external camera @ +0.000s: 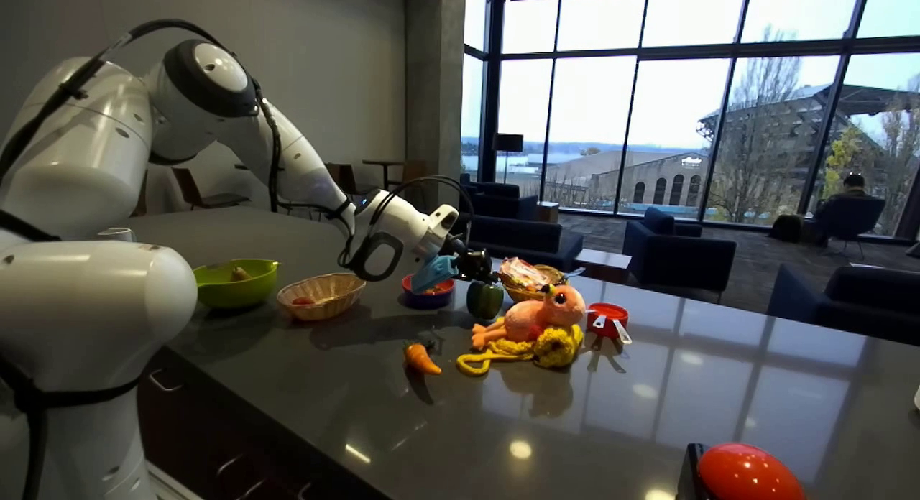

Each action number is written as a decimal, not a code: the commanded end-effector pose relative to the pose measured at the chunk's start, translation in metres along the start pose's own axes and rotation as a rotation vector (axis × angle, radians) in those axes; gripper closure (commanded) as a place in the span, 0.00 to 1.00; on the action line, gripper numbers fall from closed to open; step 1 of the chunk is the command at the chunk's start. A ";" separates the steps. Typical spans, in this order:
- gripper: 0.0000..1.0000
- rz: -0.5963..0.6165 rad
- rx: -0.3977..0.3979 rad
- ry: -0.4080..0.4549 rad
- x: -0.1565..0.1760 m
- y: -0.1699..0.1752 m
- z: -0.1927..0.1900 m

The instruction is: Move the green pepper closer to the orange bowl

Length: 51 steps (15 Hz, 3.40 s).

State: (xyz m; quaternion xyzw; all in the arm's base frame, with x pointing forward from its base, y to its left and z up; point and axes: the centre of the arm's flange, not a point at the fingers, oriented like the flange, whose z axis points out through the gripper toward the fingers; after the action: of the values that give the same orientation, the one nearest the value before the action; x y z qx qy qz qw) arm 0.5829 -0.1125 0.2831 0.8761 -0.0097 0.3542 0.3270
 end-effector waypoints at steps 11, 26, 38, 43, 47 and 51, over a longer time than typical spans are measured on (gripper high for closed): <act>0.29 -0.003 -0.027 0.074 -0.020 -0.019 0.009; 0.00 0.024 -0.047 0.063 -0.036 -0.014 -0.024; 0.00 0.119 -0.056 0.065 -0.038 -0.007 -0.015; 0.09 0.165 -0.053 0.053 -0.044 -0.006 -0.011; 0.09 0.202 -0.042 0.047 -0.047 -0.007 -0.011; 0.50 0.240 -0.019 0.058 -0.044 -0.014 -0.009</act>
State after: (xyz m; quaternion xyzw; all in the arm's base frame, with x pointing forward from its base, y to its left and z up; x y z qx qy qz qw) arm 0.5728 -0.0845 0.2711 0.8586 -0.1036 0.4005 0.3027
